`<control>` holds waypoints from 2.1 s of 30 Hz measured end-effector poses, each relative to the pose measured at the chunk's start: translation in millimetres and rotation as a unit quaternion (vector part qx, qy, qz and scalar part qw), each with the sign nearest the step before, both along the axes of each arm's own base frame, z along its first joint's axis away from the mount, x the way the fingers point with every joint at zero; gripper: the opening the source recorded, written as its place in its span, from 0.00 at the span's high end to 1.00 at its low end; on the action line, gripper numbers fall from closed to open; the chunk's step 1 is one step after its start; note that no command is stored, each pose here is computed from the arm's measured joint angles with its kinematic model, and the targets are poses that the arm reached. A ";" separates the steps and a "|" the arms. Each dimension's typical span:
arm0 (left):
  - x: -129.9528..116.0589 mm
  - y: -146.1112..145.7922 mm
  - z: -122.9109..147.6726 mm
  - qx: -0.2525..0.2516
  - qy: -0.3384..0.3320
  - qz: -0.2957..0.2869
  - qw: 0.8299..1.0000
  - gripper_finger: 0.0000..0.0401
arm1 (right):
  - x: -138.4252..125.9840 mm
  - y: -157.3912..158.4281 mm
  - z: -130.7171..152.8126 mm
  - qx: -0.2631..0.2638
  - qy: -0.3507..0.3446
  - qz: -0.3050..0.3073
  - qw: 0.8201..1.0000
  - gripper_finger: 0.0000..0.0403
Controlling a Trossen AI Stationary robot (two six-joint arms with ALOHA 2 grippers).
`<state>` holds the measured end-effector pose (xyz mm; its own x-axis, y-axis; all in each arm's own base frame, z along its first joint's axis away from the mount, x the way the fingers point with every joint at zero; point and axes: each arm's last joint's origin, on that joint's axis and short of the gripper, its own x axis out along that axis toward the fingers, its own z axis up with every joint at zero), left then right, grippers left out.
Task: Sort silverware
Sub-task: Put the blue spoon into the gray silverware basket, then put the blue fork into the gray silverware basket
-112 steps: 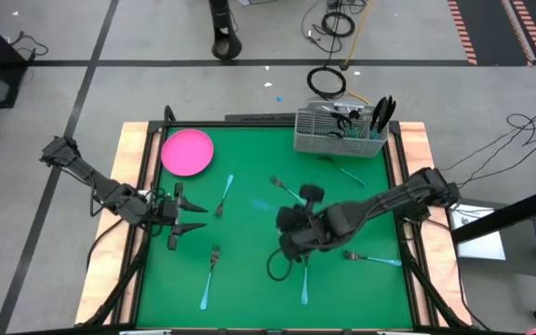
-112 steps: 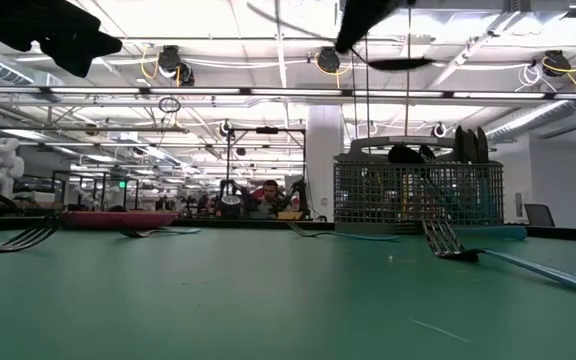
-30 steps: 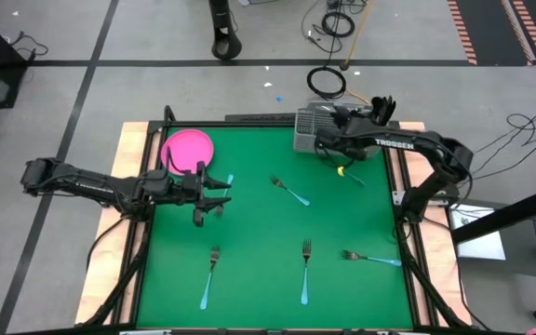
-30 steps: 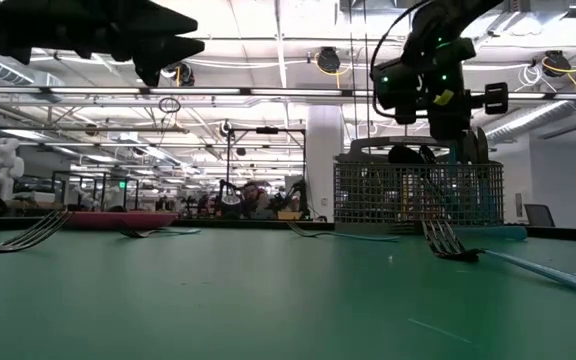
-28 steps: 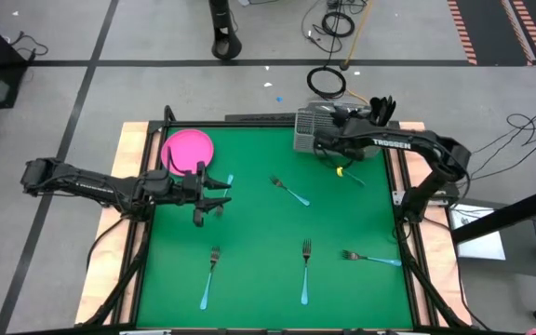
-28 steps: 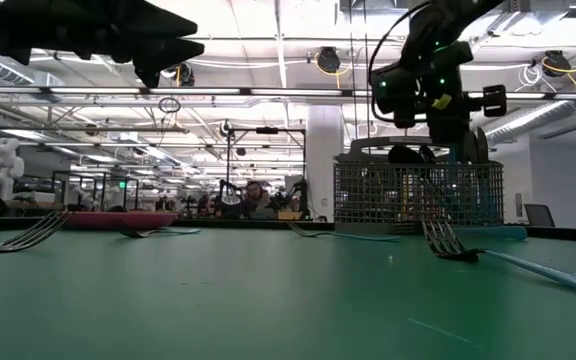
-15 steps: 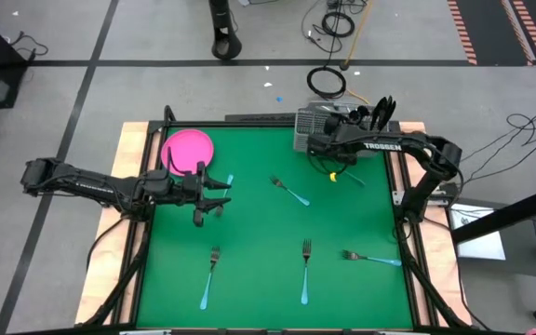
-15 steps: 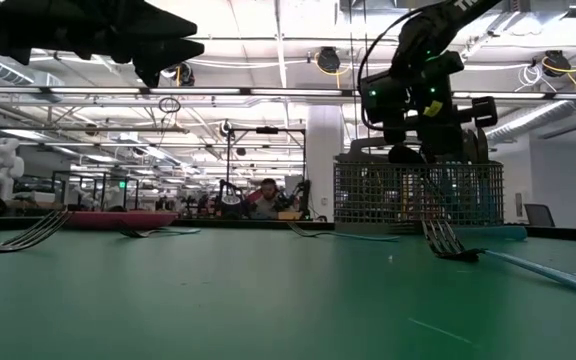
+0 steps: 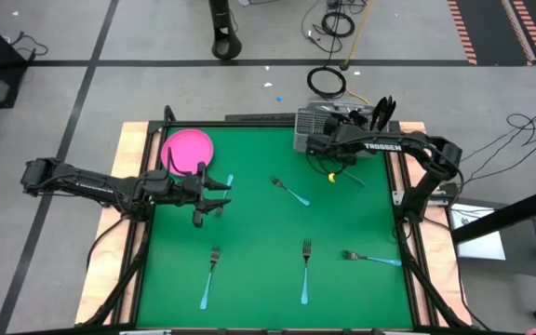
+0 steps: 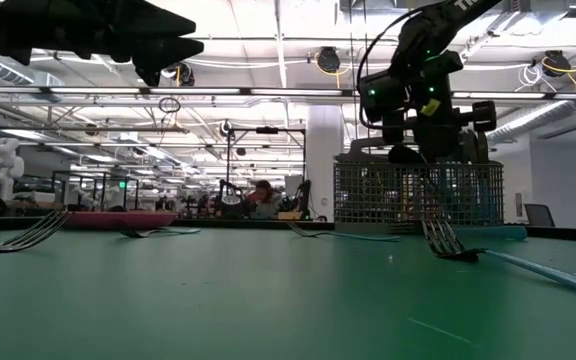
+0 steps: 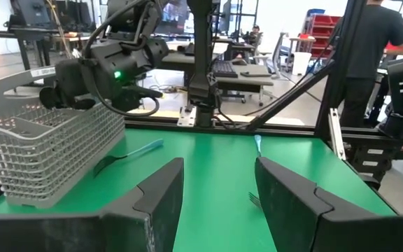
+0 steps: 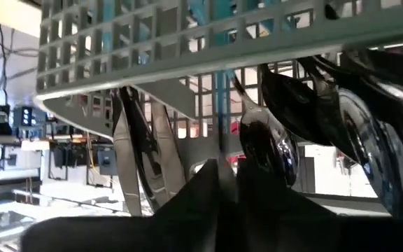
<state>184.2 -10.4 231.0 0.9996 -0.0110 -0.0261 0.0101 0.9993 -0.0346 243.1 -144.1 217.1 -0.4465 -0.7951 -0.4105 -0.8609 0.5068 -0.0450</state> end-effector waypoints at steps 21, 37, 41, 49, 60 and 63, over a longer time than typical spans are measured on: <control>0.0 0.0 0.8 0.012 -0.004 0.000 1.000 0.55 | 6.3 -3.9 114.0 -0.146 -0.249 -0.033 0.957 0.62; -0.7 -3.7 3.5 0.006 -0.017 -0.061 0.998 0.55 | 62.2 43.6 220.1 0.169 -0.845 -0.159 0.482 0.64; -0.8 -4.3 5.3 -0.007 -0.023 -0.067 0.997 0.55 | 77.7 62.4 225.7 0.315 -0.849 -0.209 0.368 0.64; -0.1 -26.2 16.3 -0.018 0.004 -0.116 0.993 0.55 | 120.6 119.0 199.9 0.404 -0.805 -0.280 0.333 0.64; -15.3 -64.4 16.7 -0.115 0.204 -0.108 0.966 0.55 | 159.4 228.6 148.4 0.334 -0.831 -0.266 0.356 0.64; -22.9 -73.8 14.6 -0.184 0.269 -0.098 0.940 0.55 | 162.5 263.7 130.0 0.318 -0.836 -0.277 0.351 0.64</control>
